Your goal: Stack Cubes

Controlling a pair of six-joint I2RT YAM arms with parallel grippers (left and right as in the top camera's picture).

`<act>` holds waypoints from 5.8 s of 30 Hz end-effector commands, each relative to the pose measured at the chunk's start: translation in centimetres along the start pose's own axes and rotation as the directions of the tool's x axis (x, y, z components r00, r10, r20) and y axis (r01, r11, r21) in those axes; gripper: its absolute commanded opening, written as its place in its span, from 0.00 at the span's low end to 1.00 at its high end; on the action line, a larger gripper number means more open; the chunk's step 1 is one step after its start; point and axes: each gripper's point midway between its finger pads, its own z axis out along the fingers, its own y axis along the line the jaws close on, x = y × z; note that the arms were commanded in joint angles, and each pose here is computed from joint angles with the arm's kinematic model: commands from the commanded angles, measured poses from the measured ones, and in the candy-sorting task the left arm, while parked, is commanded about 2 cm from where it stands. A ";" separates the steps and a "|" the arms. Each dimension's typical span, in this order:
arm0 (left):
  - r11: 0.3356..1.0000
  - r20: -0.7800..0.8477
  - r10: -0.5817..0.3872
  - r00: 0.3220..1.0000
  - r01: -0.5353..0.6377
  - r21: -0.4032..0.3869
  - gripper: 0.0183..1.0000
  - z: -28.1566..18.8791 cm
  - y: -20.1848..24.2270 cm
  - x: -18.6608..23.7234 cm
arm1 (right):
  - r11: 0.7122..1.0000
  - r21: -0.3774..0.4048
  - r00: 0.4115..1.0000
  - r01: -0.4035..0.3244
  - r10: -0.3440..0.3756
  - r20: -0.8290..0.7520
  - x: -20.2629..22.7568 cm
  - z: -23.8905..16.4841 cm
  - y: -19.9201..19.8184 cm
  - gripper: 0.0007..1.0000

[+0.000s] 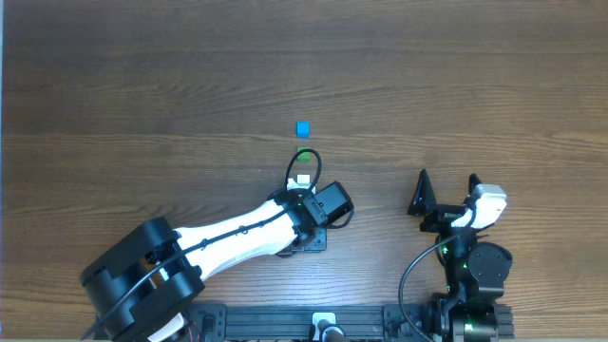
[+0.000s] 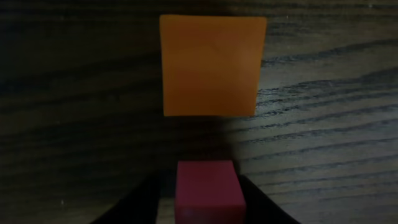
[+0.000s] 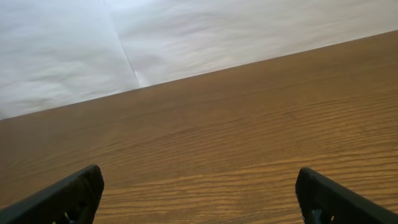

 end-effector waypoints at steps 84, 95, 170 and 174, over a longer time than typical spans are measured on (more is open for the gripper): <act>0.994 0.039 -0.066 0.997 0.069 -0.083 0.02 -3.2 -0.3 -12.2 | 1.000 -0.014 1.000 0.001 -0.001 0.001 0.2 0.0 0.2 0.99; 0.994 0.036 -0.067 0.997 0.070 -0.085 0.02 -3.0 -0.3 -12.2 | 1.000 -0.014 1.000 0.001 -0.001 0.001 0.2 0.0 0.2 0.99; 0.995 0.031 -0.078 0.996 0.080 -0.063 0.40 -1.7 -0.7 -12.8 | 1.000 -0.014 1.000 0.001 -0.001 0.001 0.2 0.0 0.2 0.99; 0.995 0.028 -0.079 0.996 0.081 -0.061 0.51 -1.7 -0.7 -12.7 | 1.000 -0.014 1.000 0.001 -0.001 0.001 0.2 0.0 0.2 0.99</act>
